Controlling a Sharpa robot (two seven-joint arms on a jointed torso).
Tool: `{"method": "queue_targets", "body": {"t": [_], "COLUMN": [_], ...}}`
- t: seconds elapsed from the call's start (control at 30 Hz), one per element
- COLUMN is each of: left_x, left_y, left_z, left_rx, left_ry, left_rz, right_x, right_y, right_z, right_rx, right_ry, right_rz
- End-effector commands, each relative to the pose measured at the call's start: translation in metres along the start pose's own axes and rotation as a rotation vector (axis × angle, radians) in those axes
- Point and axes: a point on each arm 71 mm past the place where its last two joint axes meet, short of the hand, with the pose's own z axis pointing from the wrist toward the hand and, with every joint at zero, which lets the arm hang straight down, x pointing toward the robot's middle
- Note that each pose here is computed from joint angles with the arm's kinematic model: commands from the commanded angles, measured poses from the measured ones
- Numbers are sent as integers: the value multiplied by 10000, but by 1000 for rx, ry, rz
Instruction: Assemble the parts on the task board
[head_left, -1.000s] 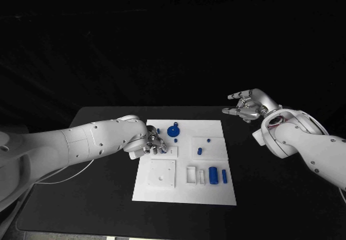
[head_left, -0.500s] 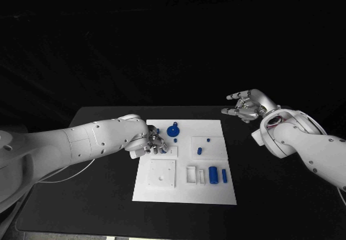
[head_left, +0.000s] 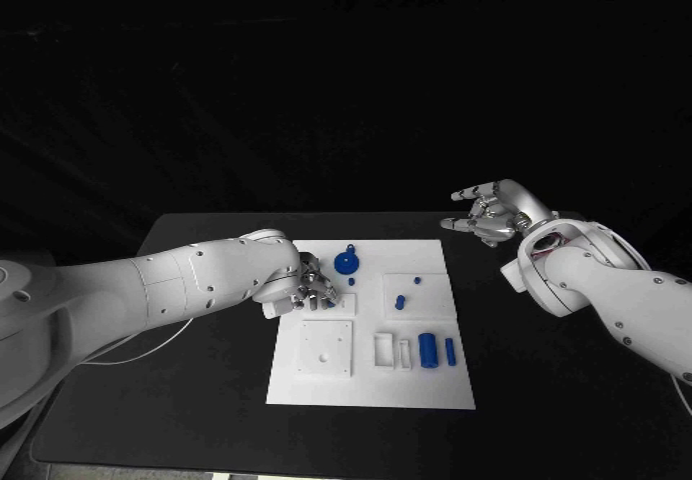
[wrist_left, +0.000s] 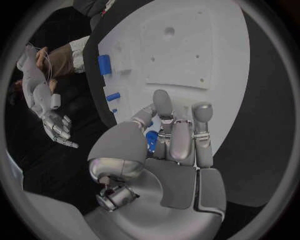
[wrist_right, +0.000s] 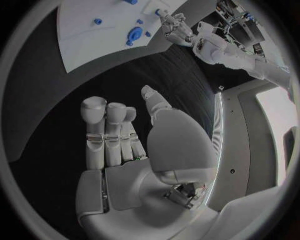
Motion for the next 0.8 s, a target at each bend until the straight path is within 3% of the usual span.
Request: {"method": "queue_targets", "body": {"t": [0.03,0.8], "left_x": [7,-60], "left_y": [-5,96], "left_z": [5,-11], "left_rx": [0,-5], "left_ry": [7,-35], "left_rz": [2,-9], "right_x": [19,47], "right_y": [7,-30], "right_z": [-1,-17], "right_rx": [-7,0], "right_ry": [12,13], "right_rz": [-7,-2]}}
